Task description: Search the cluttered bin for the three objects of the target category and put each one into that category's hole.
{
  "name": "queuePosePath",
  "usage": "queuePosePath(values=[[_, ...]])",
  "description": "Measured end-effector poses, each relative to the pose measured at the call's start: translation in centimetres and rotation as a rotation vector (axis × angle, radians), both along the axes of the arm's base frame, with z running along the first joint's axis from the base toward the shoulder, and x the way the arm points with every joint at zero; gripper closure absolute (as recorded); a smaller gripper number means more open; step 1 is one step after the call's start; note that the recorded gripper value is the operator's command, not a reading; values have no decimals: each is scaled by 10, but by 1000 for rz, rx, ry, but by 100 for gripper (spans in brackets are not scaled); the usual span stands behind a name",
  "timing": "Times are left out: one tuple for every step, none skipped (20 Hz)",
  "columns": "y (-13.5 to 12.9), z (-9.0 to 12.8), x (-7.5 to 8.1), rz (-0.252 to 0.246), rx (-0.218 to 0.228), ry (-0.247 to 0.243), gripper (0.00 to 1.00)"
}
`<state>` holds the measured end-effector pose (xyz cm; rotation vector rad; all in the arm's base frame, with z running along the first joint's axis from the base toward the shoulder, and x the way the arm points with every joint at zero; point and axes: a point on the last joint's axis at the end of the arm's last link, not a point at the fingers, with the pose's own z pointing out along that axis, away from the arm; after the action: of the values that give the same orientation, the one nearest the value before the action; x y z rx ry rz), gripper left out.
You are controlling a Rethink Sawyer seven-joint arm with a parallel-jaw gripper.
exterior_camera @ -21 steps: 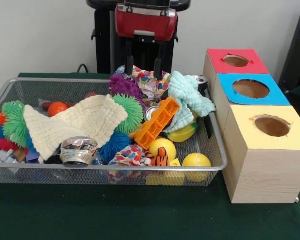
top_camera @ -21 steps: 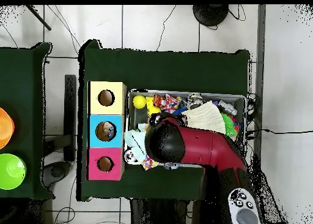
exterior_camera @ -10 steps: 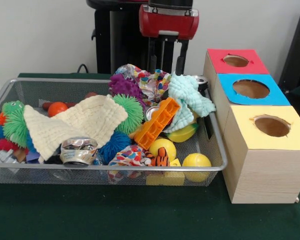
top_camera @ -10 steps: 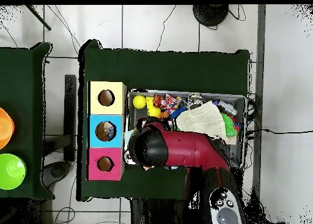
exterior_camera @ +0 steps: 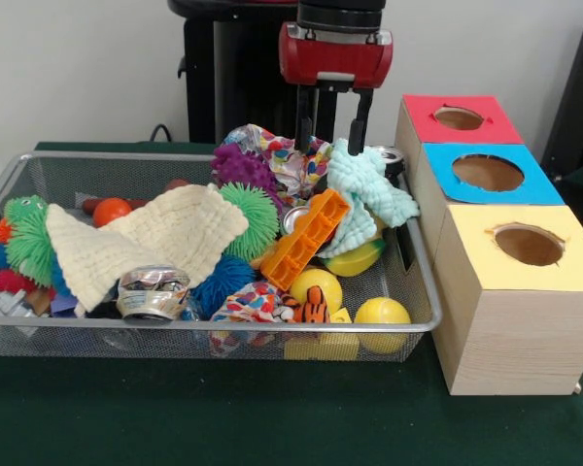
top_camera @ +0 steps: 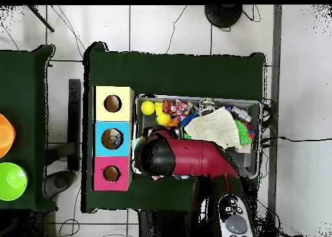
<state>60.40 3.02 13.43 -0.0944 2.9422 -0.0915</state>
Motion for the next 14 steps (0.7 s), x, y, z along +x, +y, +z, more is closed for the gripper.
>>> queuePosePath(values=[[0, -4, -1, 0, 2, -1, 0], [1, -6, -1, 1, 3, -1, 0], [1, -10, -1, 1, 4, -2, 0], [1, -12, -2, 1, 5, -2, 0], [1, -14, -2, 1, 6, -3, 0], [2, -17, -3, 2, 8, -4, 0], [2, -18, -3, 2, 8, -4, 0], [3, -20, -4, 3, 9, -3, 0], [3, -22, -4, 3, 10, -3, 0], [4, -23, -5, 5, 11, -2, 0], [9, -27, -8, 11, 13, -1, 0], [10, -27, -8, 14, 13, -1, 0], [14, -29, -11, 19, 14, -1, 0], [17, -30, -13, 24, 15, -1, 0]])
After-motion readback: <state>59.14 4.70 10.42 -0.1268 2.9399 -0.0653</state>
